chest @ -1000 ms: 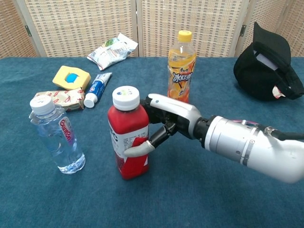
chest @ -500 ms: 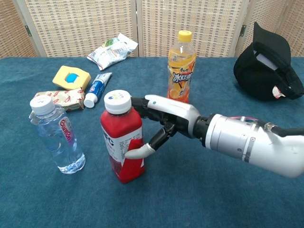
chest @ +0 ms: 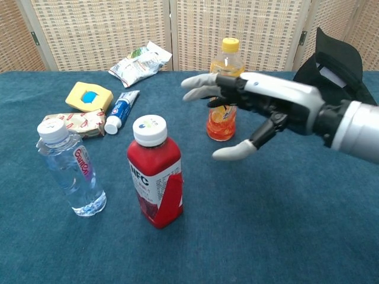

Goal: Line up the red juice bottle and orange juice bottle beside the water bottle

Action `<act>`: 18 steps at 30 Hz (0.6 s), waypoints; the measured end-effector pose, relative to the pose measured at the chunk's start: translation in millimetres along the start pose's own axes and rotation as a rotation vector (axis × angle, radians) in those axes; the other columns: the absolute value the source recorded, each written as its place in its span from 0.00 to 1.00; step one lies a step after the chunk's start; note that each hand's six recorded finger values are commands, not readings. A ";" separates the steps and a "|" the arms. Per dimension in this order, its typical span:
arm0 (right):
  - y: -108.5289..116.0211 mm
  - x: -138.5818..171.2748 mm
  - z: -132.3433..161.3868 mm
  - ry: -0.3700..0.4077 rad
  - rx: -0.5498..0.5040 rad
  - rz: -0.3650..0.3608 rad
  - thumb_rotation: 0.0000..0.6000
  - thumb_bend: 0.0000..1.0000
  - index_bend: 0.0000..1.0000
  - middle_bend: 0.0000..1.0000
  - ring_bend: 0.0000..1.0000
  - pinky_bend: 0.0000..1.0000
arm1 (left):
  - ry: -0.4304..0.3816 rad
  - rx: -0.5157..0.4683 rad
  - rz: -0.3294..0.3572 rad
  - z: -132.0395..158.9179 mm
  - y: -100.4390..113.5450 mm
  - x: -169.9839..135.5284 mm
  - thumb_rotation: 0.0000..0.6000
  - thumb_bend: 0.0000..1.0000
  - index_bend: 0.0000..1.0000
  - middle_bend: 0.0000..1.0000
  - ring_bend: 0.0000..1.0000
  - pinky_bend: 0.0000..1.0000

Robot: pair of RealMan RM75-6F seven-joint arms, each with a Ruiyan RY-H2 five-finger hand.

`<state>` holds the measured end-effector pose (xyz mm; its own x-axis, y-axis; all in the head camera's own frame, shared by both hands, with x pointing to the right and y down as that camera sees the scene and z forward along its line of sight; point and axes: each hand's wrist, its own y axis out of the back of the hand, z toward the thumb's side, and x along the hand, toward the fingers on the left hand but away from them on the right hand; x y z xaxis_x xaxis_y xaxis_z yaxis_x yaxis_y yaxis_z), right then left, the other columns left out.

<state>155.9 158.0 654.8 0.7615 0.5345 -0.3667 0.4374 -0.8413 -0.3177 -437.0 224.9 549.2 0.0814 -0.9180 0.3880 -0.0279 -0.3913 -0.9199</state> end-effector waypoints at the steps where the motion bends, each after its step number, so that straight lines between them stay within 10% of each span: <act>1: 9.3 10.1 -0.8 -0.011 0.025 -0.023 1.00 0.17 0.11 0.14 0.04 0.08 | -0.001 0.000 0.000 0.5 0.0 0.1 1.00 0.22 0.00 0.00 0.00 0.00; 18: 82.9 71.7 -24.1 -0.155 0.060 -0.316 1.00 0.00 0.10 0.12 0.04 0.08 | -0.031 -0.001 -0.004 13.7 0.9 3.0 1.00 0.22 0.00 0.00 0.00 0.00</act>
<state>258.3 124.6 623.2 0.5090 0.7777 -0.3688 0.6074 -0.6282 -0.4862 -423.1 222.6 548.8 0.1128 -0.9141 0.3894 -0.0285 -0.3947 -0.9184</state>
